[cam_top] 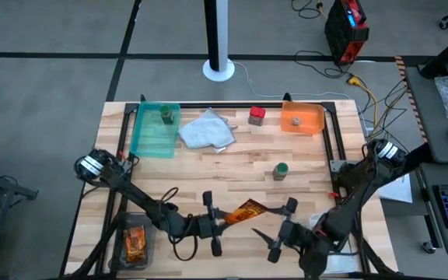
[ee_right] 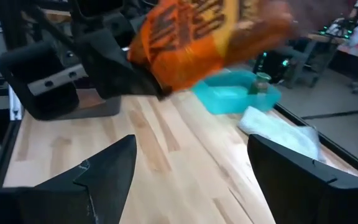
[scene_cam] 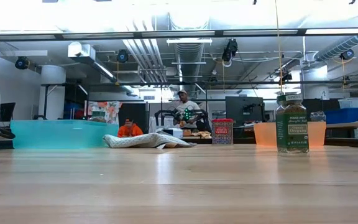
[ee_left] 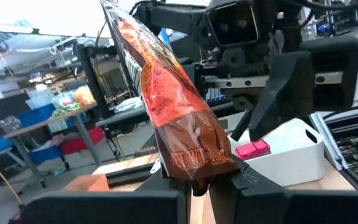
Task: Sort spices by type
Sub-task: Put the orange seasoning pack into the black bin
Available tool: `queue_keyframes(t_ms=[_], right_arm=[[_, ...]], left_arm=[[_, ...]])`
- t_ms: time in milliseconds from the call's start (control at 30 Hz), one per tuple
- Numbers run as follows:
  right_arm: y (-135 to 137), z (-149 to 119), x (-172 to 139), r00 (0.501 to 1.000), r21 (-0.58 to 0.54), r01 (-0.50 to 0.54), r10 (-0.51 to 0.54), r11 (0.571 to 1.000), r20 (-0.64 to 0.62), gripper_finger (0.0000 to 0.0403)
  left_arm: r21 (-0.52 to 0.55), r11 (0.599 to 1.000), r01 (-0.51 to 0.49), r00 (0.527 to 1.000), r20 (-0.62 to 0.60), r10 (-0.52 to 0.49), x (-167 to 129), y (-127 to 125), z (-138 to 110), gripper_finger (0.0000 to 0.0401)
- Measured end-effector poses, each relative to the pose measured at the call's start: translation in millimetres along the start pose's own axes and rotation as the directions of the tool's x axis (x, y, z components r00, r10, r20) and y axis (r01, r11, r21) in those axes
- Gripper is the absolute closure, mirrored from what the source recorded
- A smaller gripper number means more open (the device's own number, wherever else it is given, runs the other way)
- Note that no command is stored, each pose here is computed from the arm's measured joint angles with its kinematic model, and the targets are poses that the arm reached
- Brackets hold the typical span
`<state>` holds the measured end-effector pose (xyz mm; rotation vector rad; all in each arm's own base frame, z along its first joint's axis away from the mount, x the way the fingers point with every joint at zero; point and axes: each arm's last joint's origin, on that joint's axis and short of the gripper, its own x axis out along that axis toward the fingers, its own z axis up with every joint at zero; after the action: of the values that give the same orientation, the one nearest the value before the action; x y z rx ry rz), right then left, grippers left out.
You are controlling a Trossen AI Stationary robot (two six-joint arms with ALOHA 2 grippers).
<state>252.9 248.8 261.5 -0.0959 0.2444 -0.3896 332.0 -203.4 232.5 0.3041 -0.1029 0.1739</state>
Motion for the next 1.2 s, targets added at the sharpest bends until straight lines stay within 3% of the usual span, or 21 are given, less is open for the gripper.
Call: queue_keyframes(t_ms=[233, 467, 733, 1000, 1200], right_arm=[[5.1, 26.9, 4.5, 0.992, -0.004, -0.102, 0.102, 0.995, 0.081, 0.0117], [2.1, 38.8, 9.7, 0.986, 0.012, -0.105, 0.102, 0.994, 0.131, 0.0136], [-10.2, 43.6, 34.2, 0.990, 0.097, -0.080, 0.067, 0.992, 0.124, 0.0227], [-11.7, 44.4, 36.6, 0.990, 0.053, -0.071, 0.064, 0.996, 0.125, 0.0370], [-12.3, 50.3, 31.7, 0.989, 0.022, -0.069, 0.066, 0.997, 0.134, 0.0375]], left_arm=[[0.021, 1.000, -0.005, 1.000, 0.008, 0.004, 3.0, -2.2, 2.1, 0.0388], [0.007, 1.000, -0.005, 1.000, 0.016, 0.005, 2.7, -2.1, 3.0, 0.0388], [0.012, 1.000, -0.007, 1.000, 0.008, 0.007, 2.5, -2.5, 2.4, 0.0388], [-0.059, 0.997, -0.058, 0.998, -0.018, 0.057, 2.4, -1.2, 1.3, 0.0363], [-0.099, 0.993, -0.069, 0.997, -0.029, 0.066, 0.6, -2.8, 1.0, 0.0298]])
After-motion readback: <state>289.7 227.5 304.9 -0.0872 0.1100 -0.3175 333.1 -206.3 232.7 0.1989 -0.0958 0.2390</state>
